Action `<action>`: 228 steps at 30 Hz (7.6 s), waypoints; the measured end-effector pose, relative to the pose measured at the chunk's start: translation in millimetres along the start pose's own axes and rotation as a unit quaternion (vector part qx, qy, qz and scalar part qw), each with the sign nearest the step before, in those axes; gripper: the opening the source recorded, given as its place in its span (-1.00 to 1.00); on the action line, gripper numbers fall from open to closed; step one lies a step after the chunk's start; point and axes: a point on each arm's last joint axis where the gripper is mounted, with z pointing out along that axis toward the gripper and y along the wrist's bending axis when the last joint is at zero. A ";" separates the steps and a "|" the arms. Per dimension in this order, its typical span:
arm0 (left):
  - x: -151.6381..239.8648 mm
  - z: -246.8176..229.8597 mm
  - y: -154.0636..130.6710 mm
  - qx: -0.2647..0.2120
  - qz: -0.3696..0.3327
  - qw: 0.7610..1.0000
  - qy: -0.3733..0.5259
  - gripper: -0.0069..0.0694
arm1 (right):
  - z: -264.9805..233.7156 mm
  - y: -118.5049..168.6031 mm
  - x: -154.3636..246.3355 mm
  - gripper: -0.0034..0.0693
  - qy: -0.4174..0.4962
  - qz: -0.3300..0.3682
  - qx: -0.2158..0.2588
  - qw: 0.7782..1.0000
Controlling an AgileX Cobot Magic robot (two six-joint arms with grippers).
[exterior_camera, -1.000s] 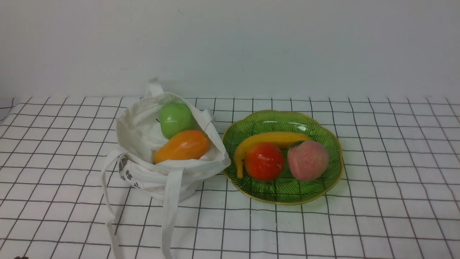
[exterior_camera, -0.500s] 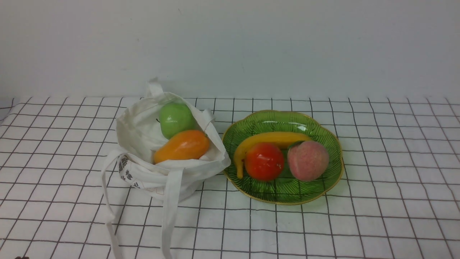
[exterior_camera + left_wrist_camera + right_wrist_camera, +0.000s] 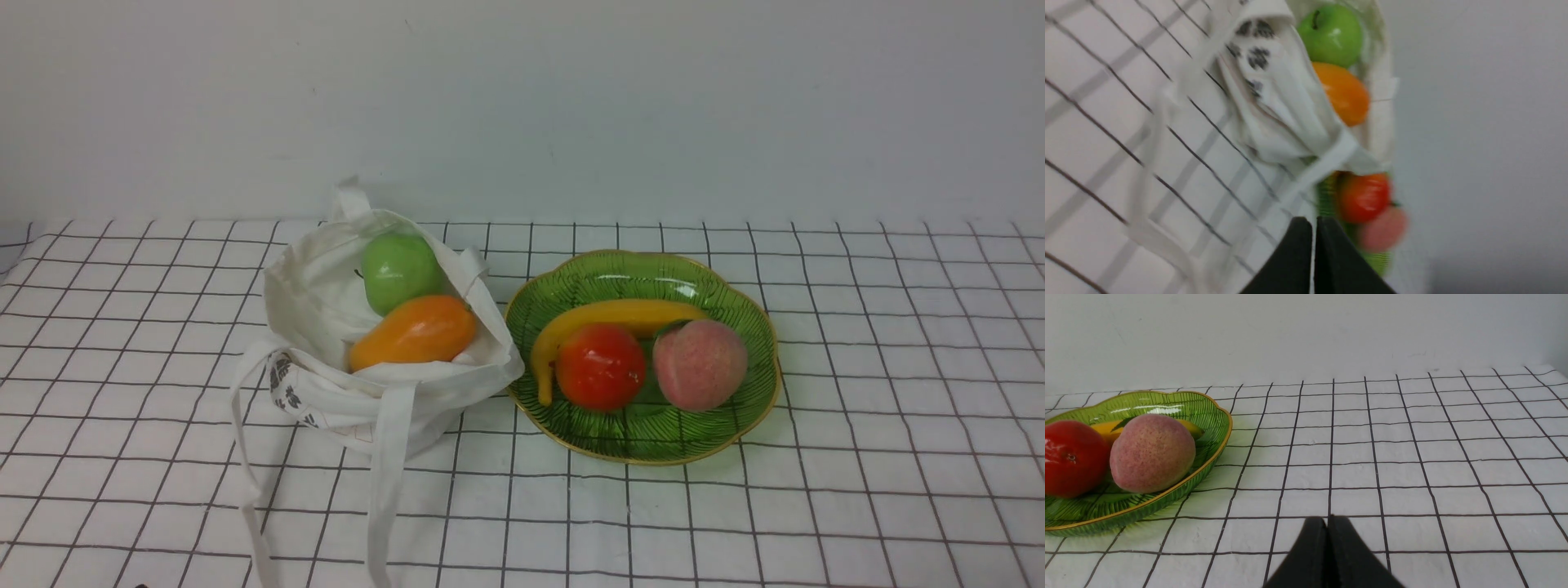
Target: Take the fruit out of the bag on the white checkered tablecloth and place them on the plate.
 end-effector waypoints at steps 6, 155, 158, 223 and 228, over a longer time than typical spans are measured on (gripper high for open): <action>1.3 -0.7 -10.8 0.057 -0.181 0.982 0.018 -0.83 | 0.0 0.0 0.0 -0.94 0.000 0.000 0.000 1.000; 42.1 355.1 -208.4 -0.011 0.522 0.757 0.393 0.47 | 0.0 0.0 0.0 -0.94 0.000 0.000 0.000 1.000; 17.5 320.8 -238.8 -0.020 0.539 0.733 0.414 -0.18 | 0.0 0.0 0.0 -0.94 0.000 0.000 0.000 1.000; -16.7 -2.7 13.5 -0.110 0.557 0.823 -0.031 -0.84 | 0.0 0.0 0.0 -0.94 0.000 0.000 0.000 1.000; -17.4 -3.0 14.4 -0.119 0.554 0.823 -0.033 -0.84 | 0.0 0.0 0.0 -0.94 0.000 0.000 0.000 1.000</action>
